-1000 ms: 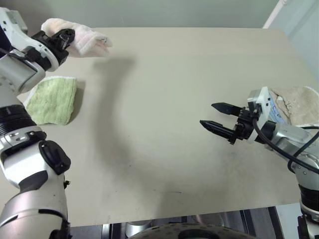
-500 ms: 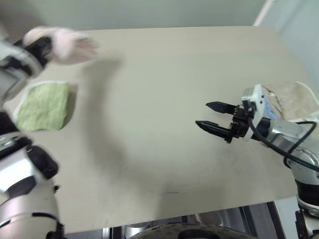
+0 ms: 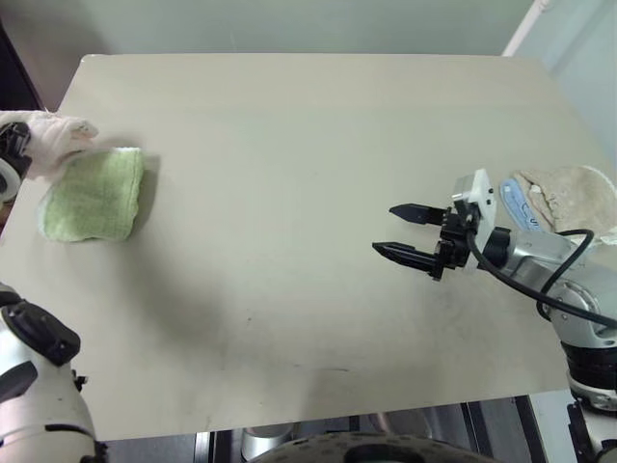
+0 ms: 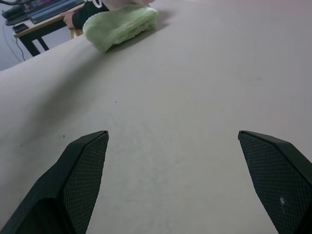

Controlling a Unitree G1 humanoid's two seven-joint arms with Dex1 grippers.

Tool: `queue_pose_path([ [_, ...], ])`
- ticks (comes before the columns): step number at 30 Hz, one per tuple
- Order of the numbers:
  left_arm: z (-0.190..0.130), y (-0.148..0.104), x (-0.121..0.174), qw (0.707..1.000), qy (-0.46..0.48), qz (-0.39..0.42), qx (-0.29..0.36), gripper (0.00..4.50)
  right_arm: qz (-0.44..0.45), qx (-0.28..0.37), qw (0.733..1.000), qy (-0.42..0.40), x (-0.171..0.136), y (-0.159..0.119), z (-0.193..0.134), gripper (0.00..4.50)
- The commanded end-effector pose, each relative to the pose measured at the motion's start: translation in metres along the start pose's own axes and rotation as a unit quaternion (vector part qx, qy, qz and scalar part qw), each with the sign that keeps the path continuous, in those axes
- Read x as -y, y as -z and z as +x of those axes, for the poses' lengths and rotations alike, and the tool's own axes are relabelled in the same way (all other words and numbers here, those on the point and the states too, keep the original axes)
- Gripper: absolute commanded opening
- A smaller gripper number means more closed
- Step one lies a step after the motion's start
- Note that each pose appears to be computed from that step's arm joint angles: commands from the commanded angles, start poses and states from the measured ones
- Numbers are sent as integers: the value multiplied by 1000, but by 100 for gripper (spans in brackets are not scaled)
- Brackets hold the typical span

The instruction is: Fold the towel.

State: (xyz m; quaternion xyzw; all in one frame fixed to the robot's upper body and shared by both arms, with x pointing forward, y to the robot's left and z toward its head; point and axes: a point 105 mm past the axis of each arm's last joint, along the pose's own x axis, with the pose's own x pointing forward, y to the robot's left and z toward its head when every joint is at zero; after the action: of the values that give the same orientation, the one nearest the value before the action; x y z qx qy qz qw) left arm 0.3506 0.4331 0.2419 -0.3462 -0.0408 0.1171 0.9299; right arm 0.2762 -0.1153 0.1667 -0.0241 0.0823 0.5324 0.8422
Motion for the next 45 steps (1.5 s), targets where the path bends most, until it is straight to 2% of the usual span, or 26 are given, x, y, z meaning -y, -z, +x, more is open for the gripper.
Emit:
queue_pose_path([
  [1,-3,-23,15,998,38,-10,47,2,-20,16,1000,-4,-2,-9,-2,450],
  [7,-1,-39,51,991,112,-18,76,2,-23,12,1000,1,-1,-8,-2,450],
  [11,-4,-33,61,990,133,-14,54,2,-21,12,1000,3,-1,-5,-3,450],
  [18,-18,-15,45,991,132,-24,16,2,-20,14,1000,2,-3,-3,-1,450],
  [23,-37,-11,28,991,127,-36,15,2,-20,17,1000,-1,-2,-3,2,450],
  [28,-53,9,1,994,102,-37,-5,2,-25,14,1000,-6,0,-3,6,450],
  [37,-64,33,-35,997,39,-73,-9,2,-35,5,999,-10,2,-1,7,450],
  [41,-64,43,-39,997,28,-76,-18,2,-41,1,999,-3,4,0,7,450],
  [45,-61,51,-42,997,9,-73,-21,118,-44,1,999,1,4,1,7,450],
])
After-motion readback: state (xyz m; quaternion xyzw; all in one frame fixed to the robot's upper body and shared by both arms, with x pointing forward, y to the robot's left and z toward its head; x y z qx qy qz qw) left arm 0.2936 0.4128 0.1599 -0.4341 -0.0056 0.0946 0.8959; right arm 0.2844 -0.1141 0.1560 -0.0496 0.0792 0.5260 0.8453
